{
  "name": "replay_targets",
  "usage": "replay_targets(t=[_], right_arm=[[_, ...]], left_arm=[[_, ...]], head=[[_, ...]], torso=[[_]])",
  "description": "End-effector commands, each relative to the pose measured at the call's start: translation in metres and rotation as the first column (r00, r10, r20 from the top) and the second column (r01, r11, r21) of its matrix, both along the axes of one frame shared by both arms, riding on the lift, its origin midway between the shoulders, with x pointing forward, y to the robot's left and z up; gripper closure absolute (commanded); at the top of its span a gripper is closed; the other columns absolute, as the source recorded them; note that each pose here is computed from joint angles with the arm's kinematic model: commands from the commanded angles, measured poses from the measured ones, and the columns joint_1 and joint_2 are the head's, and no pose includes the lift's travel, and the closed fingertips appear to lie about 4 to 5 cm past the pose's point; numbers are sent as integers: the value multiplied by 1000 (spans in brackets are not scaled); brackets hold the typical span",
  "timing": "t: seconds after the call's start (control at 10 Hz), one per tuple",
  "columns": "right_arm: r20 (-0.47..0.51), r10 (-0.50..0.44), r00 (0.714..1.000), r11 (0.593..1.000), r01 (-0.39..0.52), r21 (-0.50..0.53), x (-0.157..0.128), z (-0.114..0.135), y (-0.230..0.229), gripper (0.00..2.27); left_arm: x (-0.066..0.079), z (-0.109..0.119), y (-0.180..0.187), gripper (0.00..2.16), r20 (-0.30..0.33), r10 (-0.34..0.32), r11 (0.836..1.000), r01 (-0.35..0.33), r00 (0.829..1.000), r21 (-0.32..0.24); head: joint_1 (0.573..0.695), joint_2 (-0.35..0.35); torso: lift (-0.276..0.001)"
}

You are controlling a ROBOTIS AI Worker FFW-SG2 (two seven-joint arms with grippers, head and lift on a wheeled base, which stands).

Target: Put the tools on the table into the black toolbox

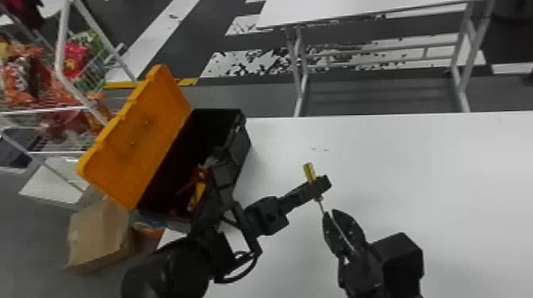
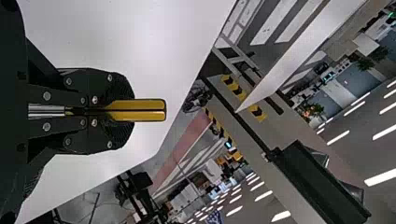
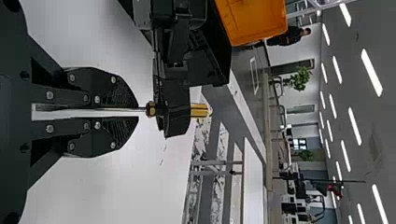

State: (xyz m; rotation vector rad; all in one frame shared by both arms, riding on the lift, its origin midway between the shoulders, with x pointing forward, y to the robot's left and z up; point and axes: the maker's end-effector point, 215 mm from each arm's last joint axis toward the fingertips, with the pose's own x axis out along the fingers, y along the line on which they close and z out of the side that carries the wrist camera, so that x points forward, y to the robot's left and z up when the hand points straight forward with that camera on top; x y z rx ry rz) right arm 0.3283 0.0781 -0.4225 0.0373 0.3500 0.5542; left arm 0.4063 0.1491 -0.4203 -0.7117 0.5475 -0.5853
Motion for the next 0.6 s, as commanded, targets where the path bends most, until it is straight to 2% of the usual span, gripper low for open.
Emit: replay_targets(t=[0.0,0.1,0.3,0.5], right_arm=[[-9,-19,1000,1000,19,-2,0,-4,-6,181],[-20,-34,999,999,34,0,0,-8,-13,93],[-7,-86,996,996,86,14,3,-9,-37,87],[36,-154,987,987,152,46,7,-2,-68,90]], left_arm=[[1,2,2,2138,4,3,1000,-3,1000,0],[3,4,6,2138,10,11,1000,-11,1000,4],[7,17,31,2138,22,41,998,-42,999,36],[17,41,71,2138,77,101,990,-107,992,87]], head=[[695,344],[695,339],[695,334],[695,333]], torso=[[-75],[-75],[-75],[-75]])
